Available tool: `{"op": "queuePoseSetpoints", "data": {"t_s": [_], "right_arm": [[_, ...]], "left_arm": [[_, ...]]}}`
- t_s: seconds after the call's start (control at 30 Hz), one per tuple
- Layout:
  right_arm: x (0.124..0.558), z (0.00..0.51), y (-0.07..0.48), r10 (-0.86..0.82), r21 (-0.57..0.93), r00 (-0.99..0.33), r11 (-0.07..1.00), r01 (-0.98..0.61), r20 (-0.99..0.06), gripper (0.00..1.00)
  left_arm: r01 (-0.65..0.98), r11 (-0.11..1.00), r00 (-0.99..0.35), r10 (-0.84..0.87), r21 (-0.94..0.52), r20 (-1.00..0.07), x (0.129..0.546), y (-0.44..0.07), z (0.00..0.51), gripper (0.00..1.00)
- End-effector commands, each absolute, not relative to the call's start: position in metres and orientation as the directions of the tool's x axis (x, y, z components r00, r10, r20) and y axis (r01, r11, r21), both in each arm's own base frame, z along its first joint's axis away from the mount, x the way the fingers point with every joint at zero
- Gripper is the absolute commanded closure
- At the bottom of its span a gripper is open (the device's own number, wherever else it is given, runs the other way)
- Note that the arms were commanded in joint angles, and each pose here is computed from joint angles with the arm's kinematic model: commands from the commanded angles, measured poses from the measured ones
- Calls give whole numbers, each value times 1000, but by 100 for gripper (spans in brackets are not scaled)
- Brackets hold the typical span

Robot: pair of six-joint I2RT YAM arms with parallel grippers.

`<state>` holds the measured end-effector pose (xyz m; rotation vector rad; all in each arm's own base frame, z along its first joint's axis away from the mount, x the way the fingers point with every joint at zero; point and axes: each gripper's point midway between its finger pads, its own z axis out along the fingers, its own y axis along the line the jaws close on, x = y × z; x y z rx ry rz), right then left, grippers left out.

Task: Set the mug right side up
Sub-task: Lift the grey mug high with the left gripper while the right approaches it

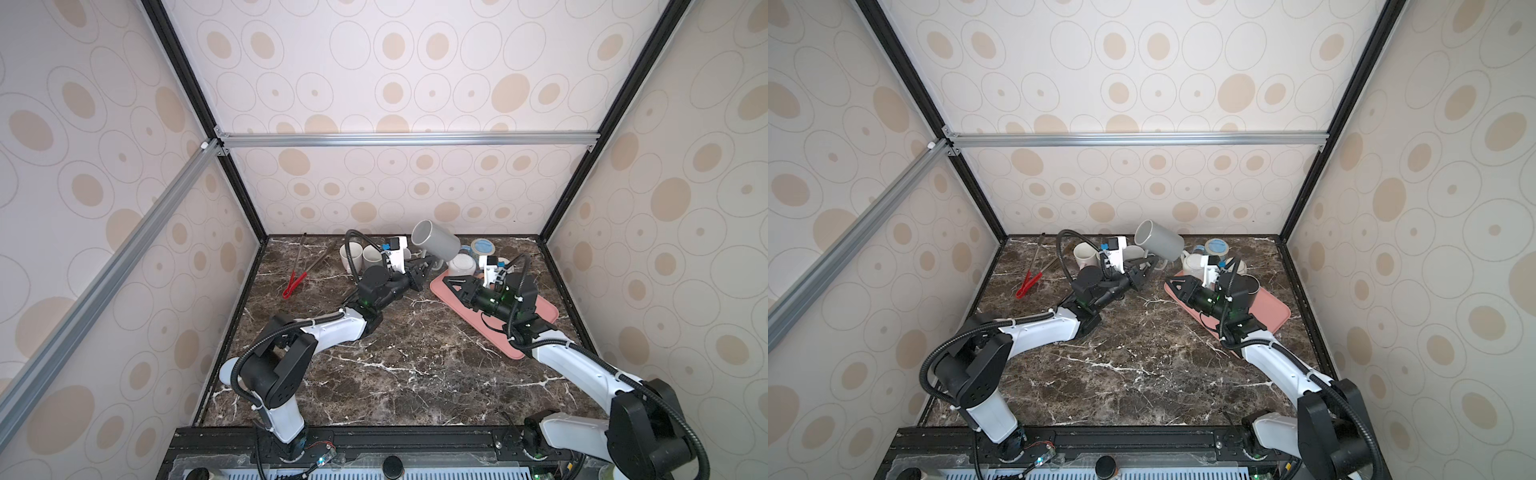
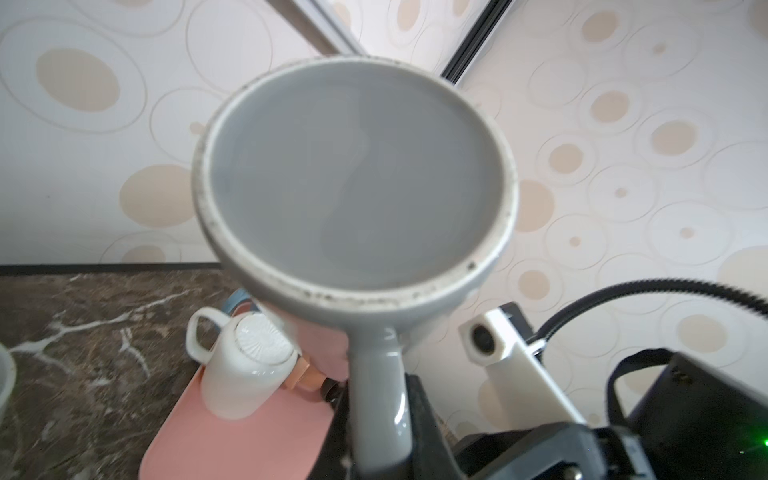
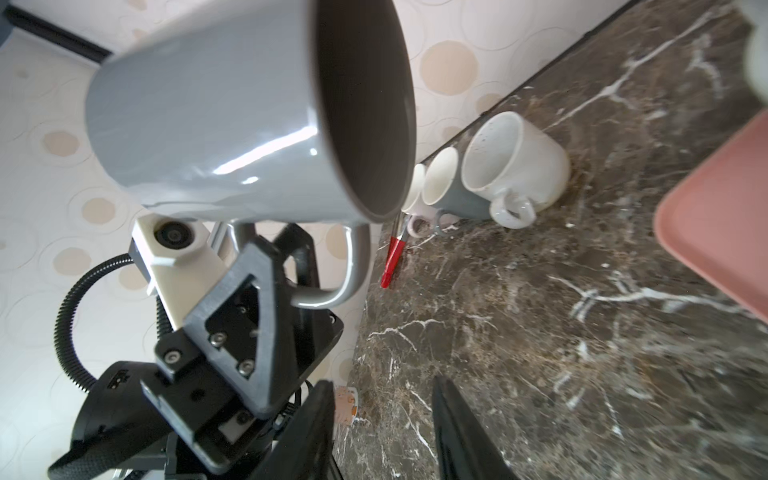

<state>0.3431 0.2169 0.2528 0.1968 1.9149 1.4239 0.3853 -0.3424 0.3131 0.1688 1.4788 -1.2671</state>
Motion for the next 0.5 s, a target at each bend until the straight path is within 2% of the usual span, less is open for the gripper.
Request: {"op": "queuePoseSetpoints", "data": {"t_s": [0.0,0.17,0.33,0.47], "right_arm": [[343,313,231,549,849,-654,256,-462,-521,57],[342,331,246,553,841,-652,195,-504,-519,55],[337,354,258,553,818,-659,74,-571,-510,54],[327,366,271,527,787,-656,40,-615,-540,51]], "left_arm": [[841,208,-226,-704,-500,-673,347,-308,419,100],[859,159,-223,-740,-487,-635,332,-292,437,100],[868,133,-223,-756,-478,-615,320,-284,445,100],[869,115,-236,-759,-481,-607,317,-282,445,100]]}}
